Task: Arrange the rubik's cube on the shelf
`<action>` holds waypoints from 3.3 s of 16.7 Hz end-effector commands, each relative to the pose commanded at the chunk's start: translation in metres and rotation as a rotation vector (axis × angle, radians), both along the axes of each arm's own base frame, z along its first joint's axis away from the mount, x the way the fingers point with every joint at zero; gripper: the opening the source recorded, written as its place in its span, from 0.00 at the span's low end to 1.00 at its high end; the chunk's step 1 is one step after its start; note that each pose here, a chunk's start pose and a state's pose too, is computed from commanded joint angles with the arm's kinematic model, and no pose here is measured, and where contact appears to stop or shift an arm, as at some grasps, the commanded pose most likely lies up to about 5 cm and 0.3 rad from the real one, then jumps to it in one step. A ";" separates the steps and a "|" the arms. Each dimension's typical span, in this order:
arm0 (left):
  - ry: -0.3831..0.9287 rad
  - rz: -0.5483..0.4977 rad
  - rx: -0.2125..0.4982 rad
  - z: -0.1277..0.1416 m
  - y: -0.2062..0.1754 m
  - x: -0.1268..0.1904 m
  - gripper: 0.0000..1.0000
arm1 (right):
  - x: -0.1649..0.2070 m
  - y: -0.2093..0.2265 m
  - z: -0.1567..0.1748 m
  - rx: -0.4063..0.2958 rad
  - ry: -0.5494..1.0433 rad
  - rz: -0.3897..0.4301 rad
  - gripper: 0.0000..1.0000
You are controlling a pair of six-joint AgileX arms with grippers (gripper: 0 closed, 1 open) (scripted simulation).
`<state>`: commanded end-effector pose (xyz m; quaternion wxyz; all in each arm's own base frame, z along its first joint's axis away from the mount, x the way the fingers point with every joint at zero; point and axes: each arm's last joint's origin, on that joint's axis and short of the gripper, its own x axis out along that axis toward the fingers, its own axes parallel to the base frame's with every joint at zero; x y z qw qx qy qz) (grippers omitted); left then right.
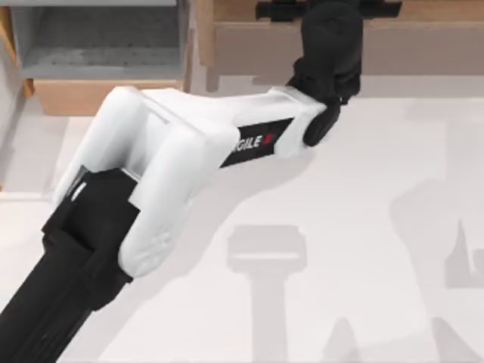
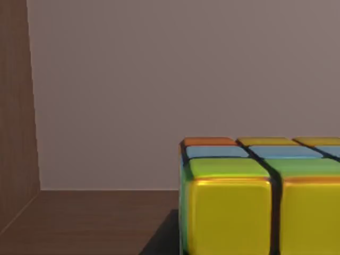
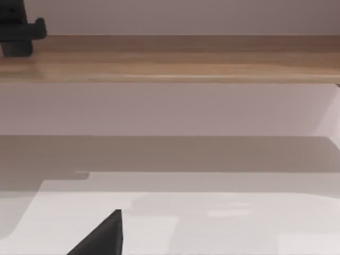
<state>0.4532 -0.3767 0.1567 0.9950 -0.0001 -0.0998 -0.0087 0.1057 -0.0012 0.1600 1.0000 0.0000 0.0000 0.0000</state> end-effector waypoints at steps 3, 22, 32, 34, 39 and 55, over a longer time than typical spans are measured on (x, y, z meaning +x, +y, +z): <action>0.000 0.000 0.000 0.000 0.000 0.000 0.90 | 0.000 0.000 0.000 0.000 0.000 0.000 1.00; -0.009 -0.200 0.163 0.001 0.019 -0.029 1.00 | 0.000 0.000 0.000 0.000 0.000 0.000 1.00; 0.082 -0.519 0.659 -0.063 0.193 -0.084 1.00 | 0.000 0.000 0.000 0.000 0.000 0.000 1.00; 0.094 -0.537 0.746 -0.072 0.244 -0.101 1.00 | 0.000 0.000 0.000 0.000 0.000 0.000 1.00; 0.058 -0.455 0.961 -0.075 0.362 -0.152 1.00 | 0.000 0.000 0.000 0.000 0.000 0.000 1.00; 0.128 0.155 1.567 -0.062 0.551 -0.224 1.00 | 0.000 0.000 0.000 0.000 0.000 0.000 1.00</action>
